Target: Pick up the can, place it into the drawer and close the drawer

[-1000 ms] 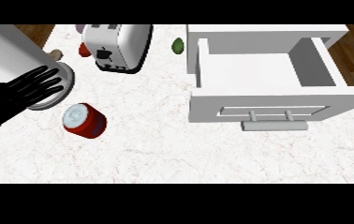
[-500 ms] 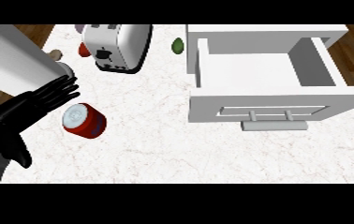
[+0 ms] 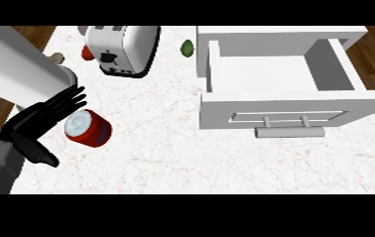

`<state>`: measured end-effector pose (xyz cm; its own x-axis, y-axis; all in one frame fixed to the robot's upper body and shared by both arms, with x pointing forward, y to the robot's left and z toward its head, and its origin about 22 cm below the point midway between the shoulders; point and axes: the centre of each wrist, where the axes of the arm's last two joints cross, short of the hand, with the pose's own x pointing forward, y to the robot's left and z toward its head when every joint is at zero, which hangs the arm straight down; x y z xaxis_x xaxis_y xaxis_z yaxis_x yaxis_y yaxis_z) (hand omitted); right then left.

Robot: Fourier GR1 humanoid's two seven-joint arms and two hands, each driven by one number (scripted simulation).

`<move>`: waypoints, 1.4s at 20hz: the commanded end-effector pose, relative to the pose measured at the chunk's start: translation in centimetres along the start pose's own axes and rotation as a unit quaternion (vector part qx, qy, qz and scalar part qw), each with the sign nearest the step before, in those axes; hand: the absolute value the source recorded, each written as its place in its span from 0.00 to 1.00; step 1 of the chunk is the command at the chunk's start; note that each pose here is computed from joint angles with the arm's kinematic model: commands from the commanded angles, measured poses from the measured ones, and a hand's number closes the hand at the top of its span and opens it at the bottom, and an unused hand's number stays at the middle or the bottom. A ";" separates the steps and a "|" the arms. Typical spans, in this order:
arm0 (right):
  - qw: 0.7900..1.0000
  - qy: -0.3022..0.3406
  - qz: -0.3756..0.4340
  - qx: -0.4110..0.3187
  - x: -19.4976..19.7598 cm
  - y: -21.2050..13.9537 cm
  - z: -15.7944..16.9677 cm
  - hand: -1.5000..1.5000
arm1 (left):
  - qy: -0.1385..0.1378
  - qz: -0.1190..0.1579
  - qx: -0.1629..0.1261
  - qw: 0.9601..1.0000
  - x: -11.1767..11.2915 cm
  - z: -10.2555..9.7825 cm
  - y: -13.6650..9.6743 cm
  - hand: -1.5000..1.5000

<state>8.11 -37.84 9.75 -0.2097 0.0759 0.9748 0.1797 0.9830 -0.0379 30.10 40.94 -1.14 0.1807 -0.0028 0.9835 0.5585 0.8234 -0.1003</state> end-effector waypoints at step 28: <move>1.000 -0.003 -0.006 0.014 1.3 -0.6 0.2 0.00 | 0.027 0.072 -0.010 0.997 -7.1 -1.0 -0.9 0.00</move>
<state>7.80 -37.93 10.85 -0.2231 0.0661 0.9726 0.1549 0.9874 -0.0316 29.99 39.28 -7.35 0.3008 -0.0540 0.9521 0.4815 0.8704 -0.1028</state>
